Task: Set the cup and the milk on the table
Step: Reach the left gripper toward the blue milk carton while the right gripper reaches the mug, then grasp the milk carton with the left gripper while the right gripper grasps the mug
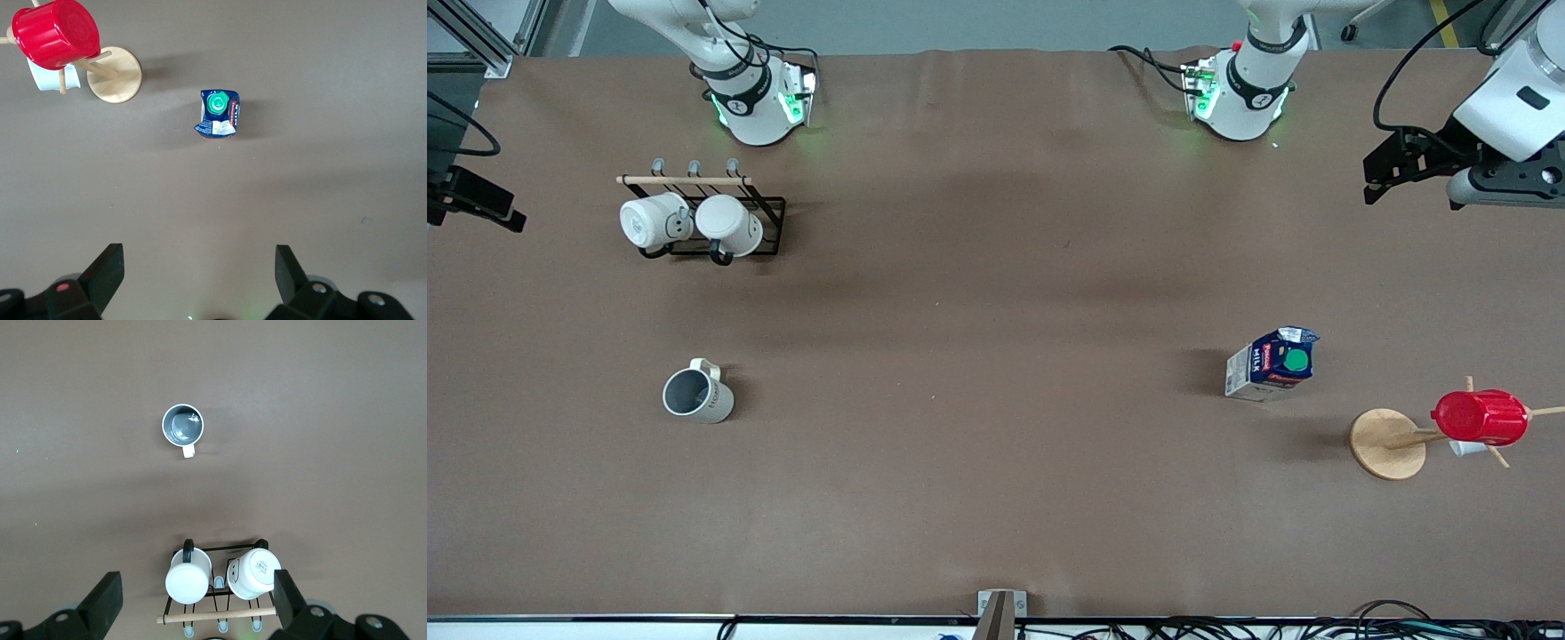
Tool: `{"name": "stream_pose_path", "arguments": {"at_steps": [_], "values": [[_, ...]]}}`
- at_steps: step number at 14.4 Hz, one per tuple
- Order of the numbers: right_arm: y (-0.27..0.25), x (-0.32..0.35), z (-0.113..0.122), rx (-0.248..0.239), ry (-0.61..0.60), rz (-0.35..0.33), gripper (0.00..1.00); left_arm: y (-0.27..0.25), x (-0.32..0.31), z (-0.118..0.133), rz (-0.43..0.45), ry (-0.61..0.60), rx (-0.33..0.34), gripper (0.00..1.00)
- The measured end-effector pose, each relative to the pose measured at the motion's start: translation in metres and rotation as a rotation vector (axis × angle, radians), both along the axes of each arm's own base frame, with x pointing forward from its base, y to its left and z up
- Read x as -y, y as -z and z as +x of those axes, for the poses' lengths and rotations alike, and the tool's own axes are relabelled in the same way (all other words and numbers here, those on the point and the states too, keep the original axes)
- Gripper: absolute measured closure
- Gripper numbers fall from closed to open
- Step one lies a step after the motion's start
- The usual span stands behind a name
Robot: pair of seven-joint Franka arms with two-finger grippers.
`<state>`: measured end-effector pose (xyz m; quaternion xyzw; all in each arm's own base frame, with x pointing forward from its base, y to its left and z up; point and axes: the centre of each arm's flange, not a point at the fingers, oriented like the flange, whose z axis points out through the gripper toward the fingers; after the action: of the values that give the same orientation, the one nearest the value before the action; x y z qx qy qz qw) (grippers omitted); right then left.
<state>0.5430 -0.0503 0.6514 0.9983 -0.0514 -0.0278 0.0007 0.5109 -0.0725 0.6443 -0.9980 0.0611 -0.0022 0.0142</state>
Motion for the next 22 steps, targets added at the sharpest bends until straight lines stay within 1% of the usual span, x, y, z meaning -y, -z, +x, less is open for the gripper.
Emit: {"name": "stream_pose_path", "arguments": {"at_steps": [4,6,7,8,10,13,14,16,19,20,21,22], "values": [[0.000,0.000,0.000,0.000,-0.002,0.000,0.00,-0.002,-0.001,0.000,-0.001,-0.003,0.001,0.00],[0.000,0.000,0.000,0.000,-0.002,0.000,0.00,0.000,-0.003,0.007,-0.003,-0.005,-0.001,0.00],[0.000,0.000,0.000,0.000,-0.002,0.000,0.00,0.007,-0.004,0.013,-0.005,-0.007,-0.012,0.00],[0.000,0.000,0.000,0.000,-0.003,0.000,0.00,0.019,-0.004,0.022,-0.007,-0.008,-0.020,0.00],[0.000,0.001,0.000,-0.001,-0.006,0.000,0.00,0.056,-0.004,0.049,-0.018,-0.008,-0.004,0.00],[0.010,0.002,0.005,-0.014,-0.055,0.005,0.00,0.123,-0.003,0.082,-0.033,-0.007,0.004,0.00],[0.021,0.003,0.012,-0.020,-0.081,0.009,0.00,0.144,-0.002,0.090,-0.038,-0.007,0.010,0.00],[0.059,0.003,0.038,-0.026,-0.119,0.017,0.00,0.183,-0.001,0.101,-0.045,-0.007,0.017,0.00],[0.136,0.002,0.079,-0.045,-0.135,0.032,0.00,0.226,-0.001,0.103,-0.049,-0.007,0.000,0.00],[0.162,0.002,0.091,-0.043,-0.145,0.033,0.00,0.236,-0.001,0.103,-0.050,-0.007,-0.003,0.00],[0.186,0.002,0.100,-0.029,-0.162,0.031,0.00,0.244,-0.001,0.101,-0.051,-0.007,-0.002,0.00],[0.211,0.002,0.107,-0.005,-0.182,0.026,0.00,0.252,0.000,0.100,-0.052,-0.005,0.001,0.00]]}}
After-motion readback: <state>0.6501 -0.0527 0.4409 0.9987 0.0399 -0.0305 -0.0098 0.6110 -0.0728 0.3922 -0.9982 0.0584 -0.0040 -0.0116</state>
